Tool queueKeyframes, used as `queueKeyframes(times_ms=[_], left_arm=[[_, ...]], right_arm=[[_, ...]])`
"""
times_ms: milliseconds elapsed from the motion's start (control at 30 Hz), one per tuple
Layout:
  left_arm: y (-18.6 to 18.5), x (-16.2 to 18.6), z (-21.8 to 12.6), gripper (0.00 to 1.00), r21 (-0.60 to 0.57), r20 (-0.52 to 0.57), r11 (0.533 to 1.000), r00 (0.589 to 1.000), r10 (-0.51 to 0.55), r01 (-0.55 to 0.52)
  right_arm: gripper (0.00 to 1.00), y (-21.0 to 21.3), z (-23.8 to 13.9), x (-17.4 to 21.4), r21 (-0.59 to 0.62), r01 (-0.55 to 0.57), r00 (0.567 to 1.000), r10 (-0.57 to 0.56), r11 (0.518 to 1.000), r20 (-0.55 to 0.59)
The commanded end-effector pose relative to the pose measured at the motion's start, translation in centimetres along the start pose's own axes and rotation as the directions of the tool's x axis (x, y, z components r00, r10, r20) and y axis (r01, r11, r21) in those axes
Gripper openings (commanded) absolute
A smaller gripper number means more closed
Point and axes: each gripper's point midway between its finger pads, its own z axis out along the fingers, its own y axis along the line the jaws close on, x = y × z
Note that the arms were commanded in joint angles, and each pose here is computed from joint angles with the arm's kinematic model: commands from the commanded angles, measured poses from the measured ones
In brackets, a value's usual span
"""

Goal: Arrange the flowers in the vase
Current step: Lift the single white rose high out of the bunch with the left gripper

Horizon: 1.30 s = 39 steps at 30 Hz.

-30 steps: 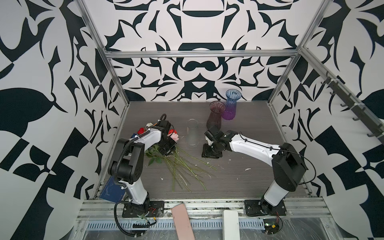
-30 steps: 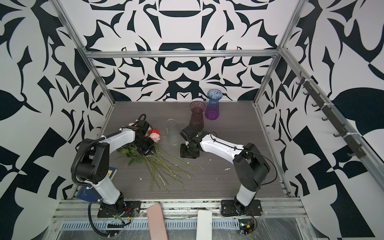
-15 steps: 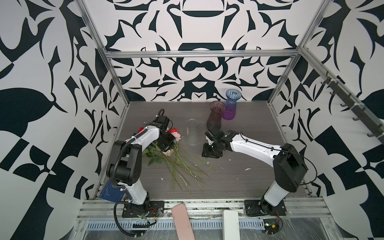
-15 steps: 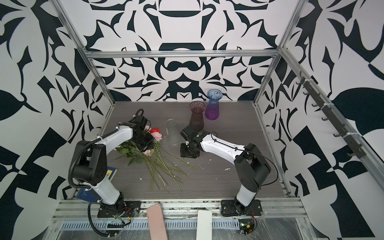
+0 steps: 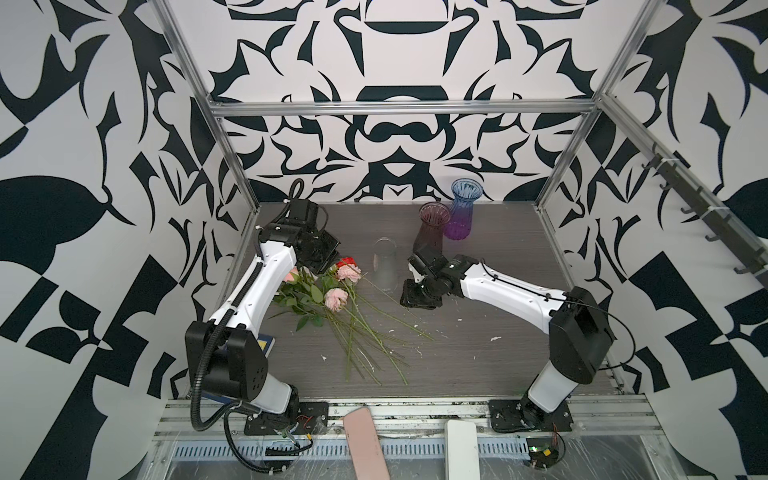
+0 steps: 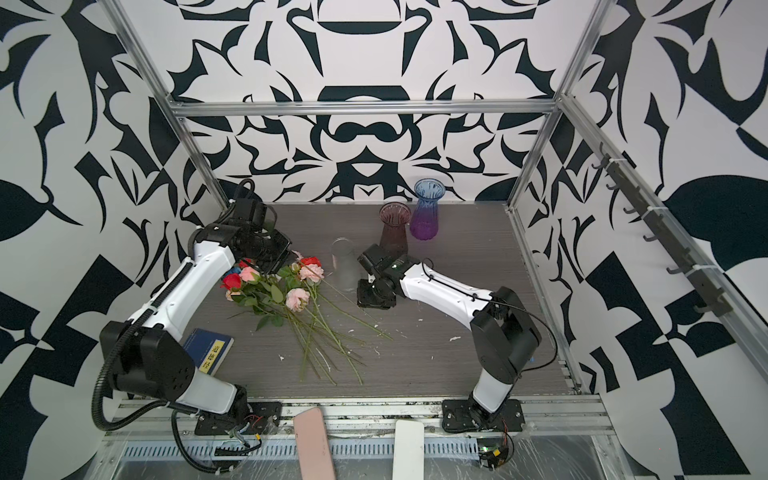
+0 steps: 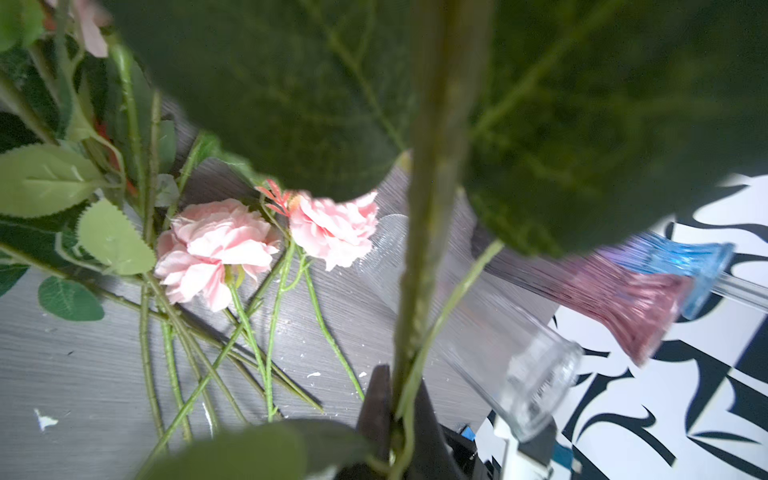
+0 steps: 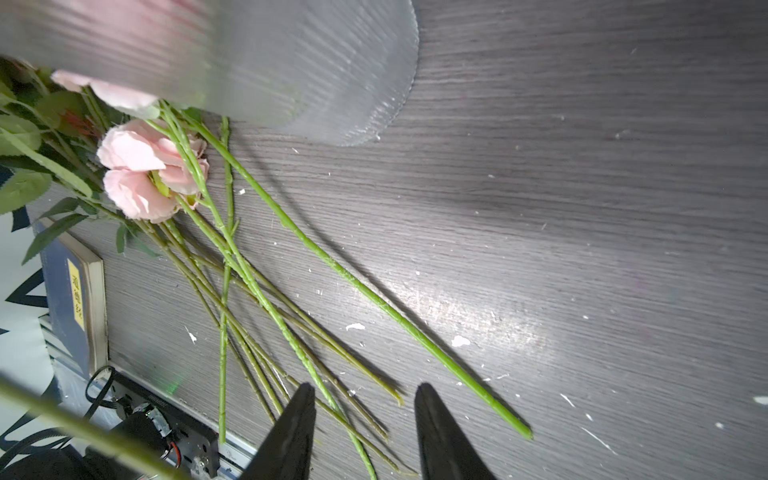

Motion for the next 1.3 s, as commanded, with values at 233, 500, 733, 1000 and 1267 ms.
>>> queueKeyframes(times_ms=[233,500,733,1000,1267], left_arm=[[-8.0,-2.3,-13.8,0.00,0.311,0.405,0.911,0.905,0.129,-0.269],[-11.6,-5.9,-25.6,0.00,0.139,0.786,0.843,0.575,0.225,-0.519],[-13.6,-7.1,-27.3,0.00,0.026,0.847,0.791,0.434,0.308,-0.611],[-14.8,-7.7,-24.1,0.00,-0.013,0.818,0.756,0.428,0.384,-0.654],[-16.4,-6.2,-22.1,0.00,0.026,0.789,0.720,0.457,0.410,-0.693]], right_arm=[[0.43,-2.3,-7.7,-4.7,0.131,0.052,0.962,-0.085,0.990,0.260],[0.42,-5.0,-9.3,-6.1,0.096,-0.041,0.946,0.008,0.994,0.323],[0.42,-5.3,-8.8,-5.2,0.070,-0.057,0.949,0.033,0.996,0.313],[0.43,-5.8,-9.5,-4.4,0.070,-0.045,0.948,0.021,0.997,0.318],[0.42,-6.7,-9.7,-3.4,0.065,-0.059,0.947,0.035,0.996,0.319]])
